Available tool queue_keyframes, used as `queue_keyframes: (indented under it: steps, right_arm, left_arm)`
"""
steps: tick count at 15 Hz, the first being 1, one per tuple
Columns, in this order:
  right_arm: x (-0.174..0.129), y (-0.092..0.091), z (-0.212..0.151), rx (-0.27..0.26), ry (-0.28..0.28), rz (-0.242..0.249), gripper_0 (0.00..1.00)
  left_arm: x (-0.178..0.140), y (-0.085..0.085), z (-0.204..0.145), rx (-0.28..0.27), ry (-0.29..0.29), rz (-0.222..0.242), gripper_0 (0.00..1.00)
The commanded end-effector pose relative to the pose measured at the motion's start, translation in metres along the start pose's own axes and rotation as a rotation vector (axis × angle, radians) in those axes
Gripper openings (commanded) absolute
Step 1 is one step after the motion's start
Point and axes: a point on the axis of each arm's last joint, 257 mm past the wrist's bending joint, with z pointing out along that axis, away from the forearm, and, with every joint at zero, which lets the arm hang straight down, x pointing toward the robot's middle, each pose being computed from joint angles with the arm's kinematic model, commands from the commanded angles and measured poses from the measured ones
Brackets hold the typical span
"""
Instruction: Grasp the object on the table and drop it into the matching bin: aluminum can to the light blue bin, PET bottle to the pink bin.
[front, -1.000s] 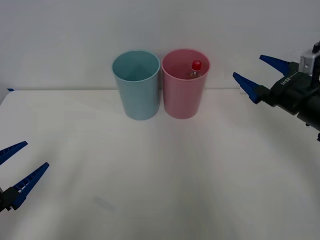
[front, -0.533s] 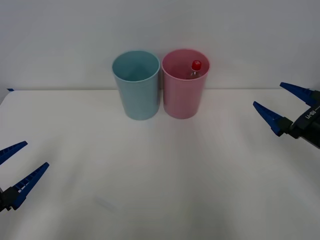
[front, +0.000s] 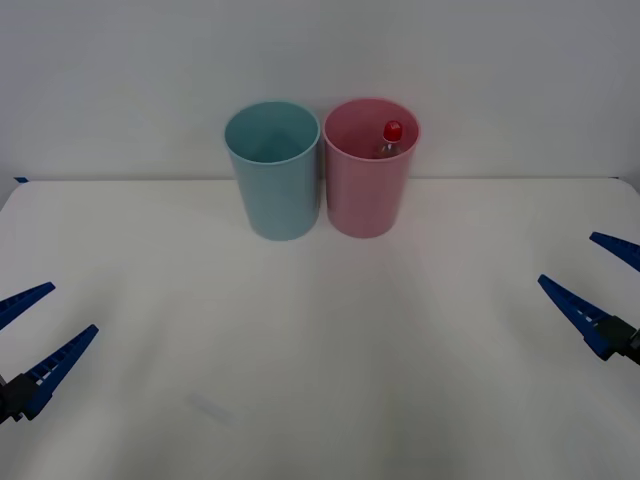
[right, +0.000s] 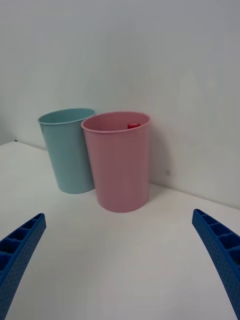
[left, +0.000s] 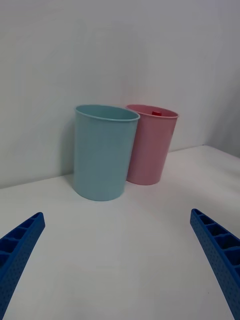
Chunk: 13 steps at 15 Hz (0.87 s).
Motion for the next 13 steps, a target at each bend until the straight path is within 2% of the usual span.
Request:
queue_keyframes:
  steps: [1,4,8,13]
  right_arm:
    - [0.009,0.016,-0.019,0.005,0.038,0.003,1.00]
    - [0.019,0.031,-0.039,0.007,0.079,0.018,1.00]
    - [0.025,0.045,-0.049,0.007,0.099,0.035,1.00]
    - [0.026,0.046,-0.050,0.005,0.102,0.036,1.00]
  left_arm:
    - [0.000,0.000,0.000,0.000,0.000,0.000,1.00]
    - [0.000,0.000,0.000,0.000,0.000,0.000,1.00]
    - [0.000,0.000,0.000,0.000,0.000,0.000,1.00]
    - [0.000,0.000,0.000,0.000,0.000,0.000,1.00]
